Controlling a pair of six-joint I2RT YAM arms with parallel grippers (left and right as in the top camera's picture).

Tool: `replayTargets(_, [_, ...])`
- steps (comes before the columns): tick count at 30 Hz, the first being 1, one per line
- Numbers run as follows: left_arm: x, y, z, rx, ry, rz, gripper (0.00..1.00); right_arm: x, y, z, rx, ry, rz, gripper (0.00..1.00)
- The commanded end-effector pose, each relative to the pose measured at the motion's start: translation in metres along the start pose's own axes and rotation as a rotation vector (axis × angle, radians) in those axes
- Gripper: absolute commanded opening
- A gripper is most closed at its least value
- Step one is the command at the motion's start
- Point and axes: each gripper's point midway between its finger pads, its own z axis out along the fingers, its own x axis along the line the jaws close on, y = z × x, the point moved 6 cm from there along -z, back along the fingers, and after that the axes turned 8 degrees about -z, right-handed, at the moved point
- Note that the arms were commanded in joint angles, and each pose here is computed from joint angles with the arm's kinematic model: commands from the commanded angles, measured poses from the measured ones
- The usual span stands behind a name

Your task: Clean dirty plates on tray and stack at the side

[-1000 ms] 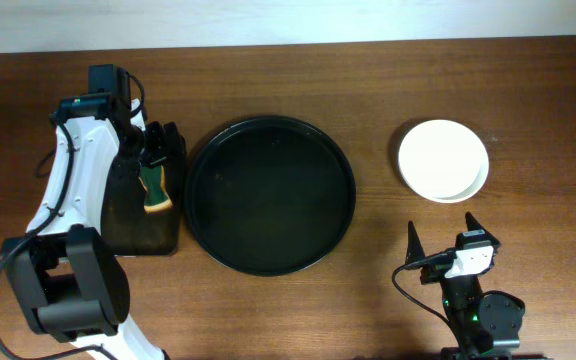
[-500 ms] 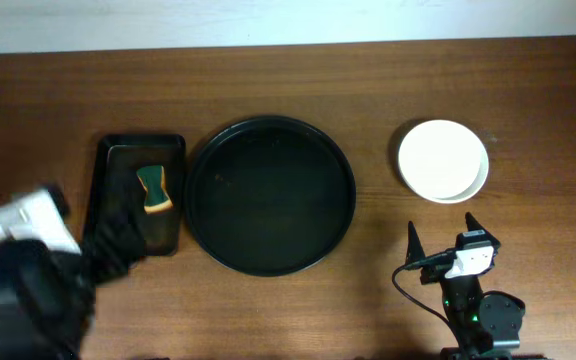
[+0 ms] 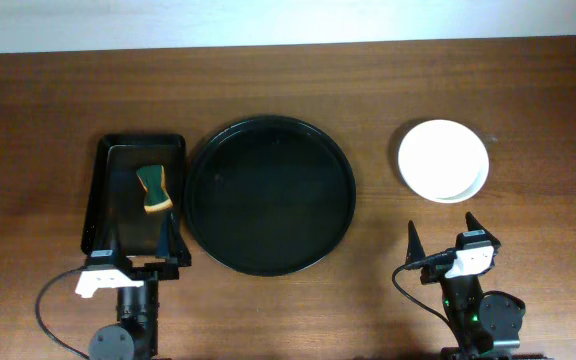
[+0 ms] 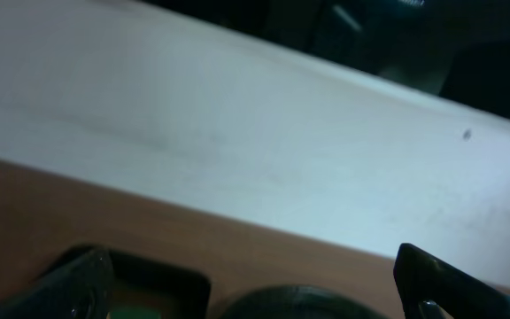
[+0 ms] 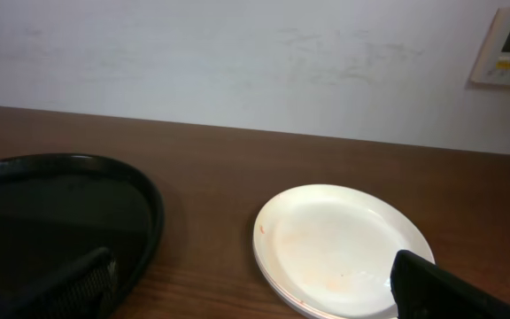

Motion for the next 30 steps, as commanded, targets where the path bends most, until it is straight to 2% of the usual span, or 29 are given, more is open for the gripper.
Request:
replayTargets(1, [0.021, -0.041, -0.008, 0.146, 0.083, 0.007, 0.99, -0.001, -0.002, 0.000, 0.004, -0.004, 0.010, 0.99])
replayTargets(3, [0.033, -0.058, -0.013, 0.237, 0.158, 0.049, 0.99, -0.001, -0.002, 0.000, 0.004, -0.004, 0.010, 0.99])
replayTargets(5, [0.033, -0.059, -0.012, 0.250, 0.156, 0.080, 0.99, -0.001, -0.002, 0.000, 0.004, -0.004, 0.010, 0.99])
replayTargets(30, [0.033, -0.059, -0.012, 0.252, 0.157, 0.081, 0.99, -0.001, -0.002, 0.000, 0.004, -0.004, 0.010, 0.99])
